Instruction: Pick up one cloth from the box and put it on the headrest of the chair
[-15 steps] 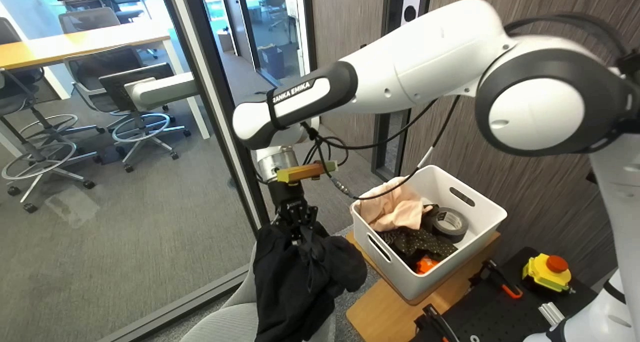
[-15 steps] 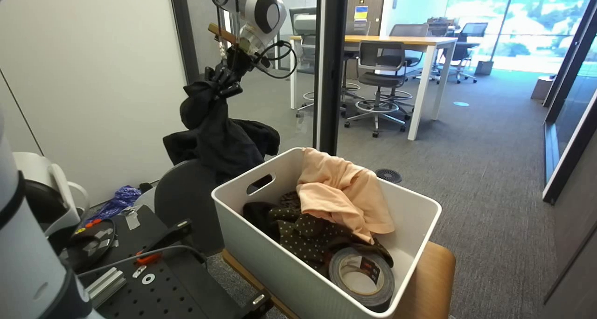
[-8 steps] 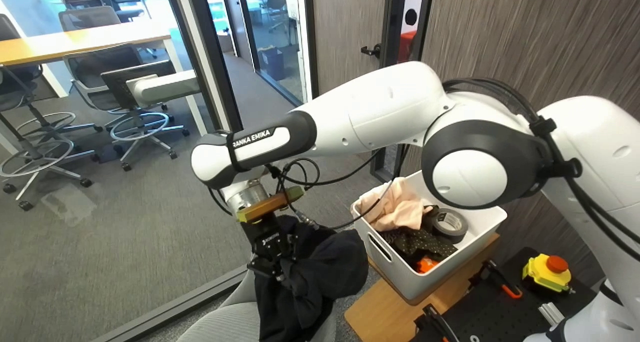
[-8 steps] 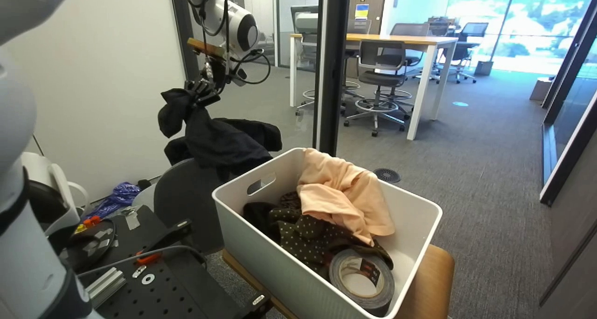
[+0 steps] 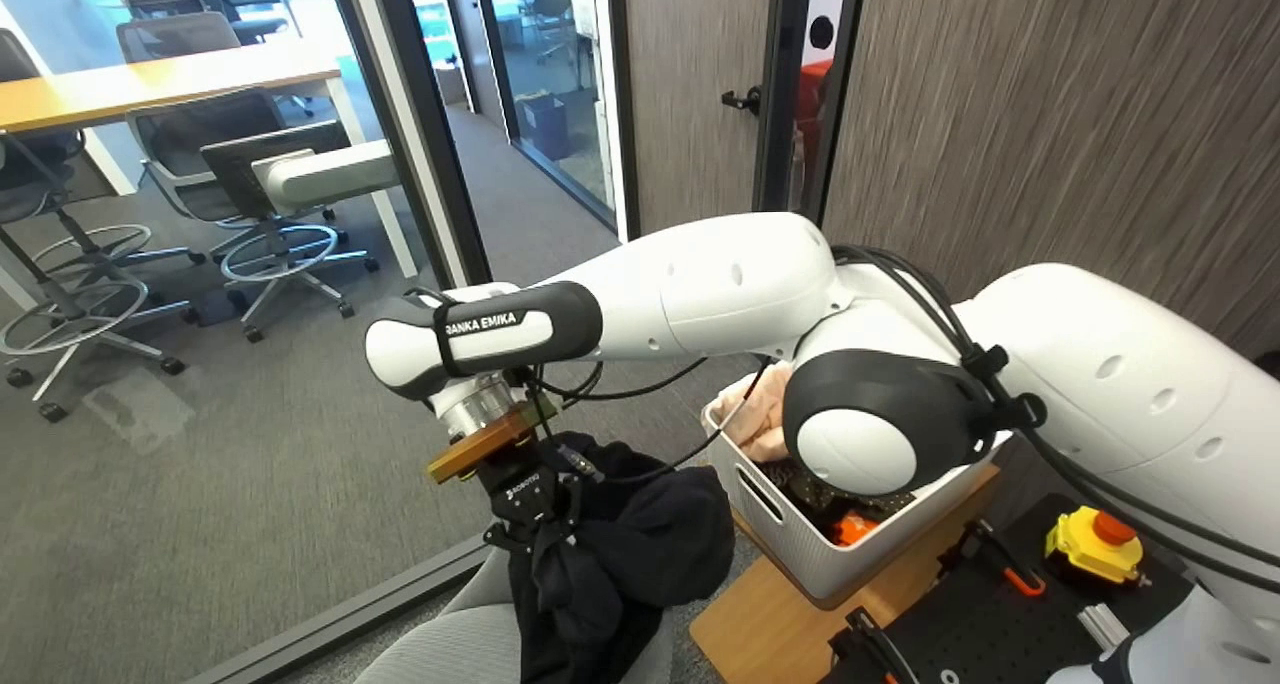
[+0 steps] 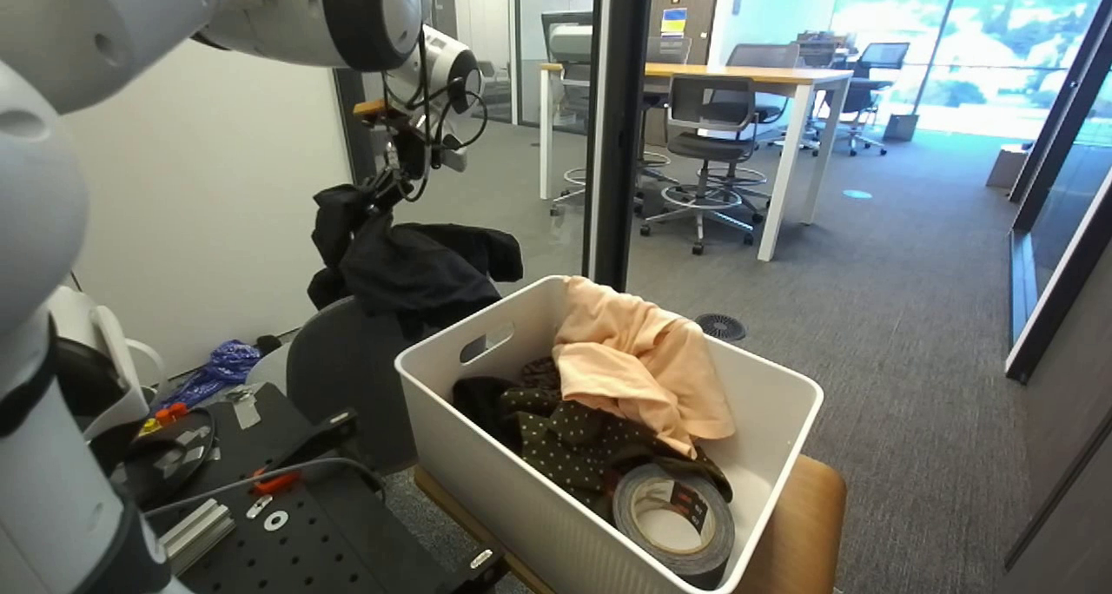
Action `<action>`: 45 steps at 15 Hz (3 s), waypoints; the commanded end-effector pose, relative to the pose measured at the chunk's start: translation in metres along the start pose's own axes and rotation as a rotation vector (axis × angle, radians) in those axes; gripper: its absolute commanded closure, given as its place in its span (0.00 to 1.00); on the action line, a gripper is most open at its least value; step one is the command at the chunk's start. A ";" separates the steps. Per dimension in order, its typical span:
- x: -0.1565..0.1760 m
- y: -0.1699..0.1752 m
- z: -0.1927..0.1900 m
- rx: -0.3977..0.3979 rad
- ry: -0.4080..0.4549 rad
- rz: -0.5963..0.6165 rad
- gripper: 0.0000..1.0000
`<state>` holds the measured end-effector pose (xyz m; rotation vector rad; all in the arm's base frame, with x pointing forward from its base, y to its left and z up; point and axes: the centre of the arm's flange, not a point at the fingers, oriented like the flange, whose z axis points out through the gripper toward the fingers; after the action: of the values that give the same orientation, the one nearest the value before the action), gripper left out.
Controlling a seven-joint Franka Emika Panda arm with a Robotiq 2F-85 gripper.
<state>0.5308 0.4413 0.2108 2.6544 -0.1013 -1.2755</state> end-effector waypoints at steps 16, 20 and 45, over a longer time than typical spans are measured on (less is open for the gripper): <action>0.033 -0.002 -0.064 -0.047 -0.062 0.315 0.47; 0.019 0.010 -0.068 -0.066 -0.070 0.304 0.16; -0.242 0.223 -0.153 0.014 0.568 -0.002 0.00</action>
<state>0.5707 0.3125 0.5403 2.8652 -0.0407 -0.5515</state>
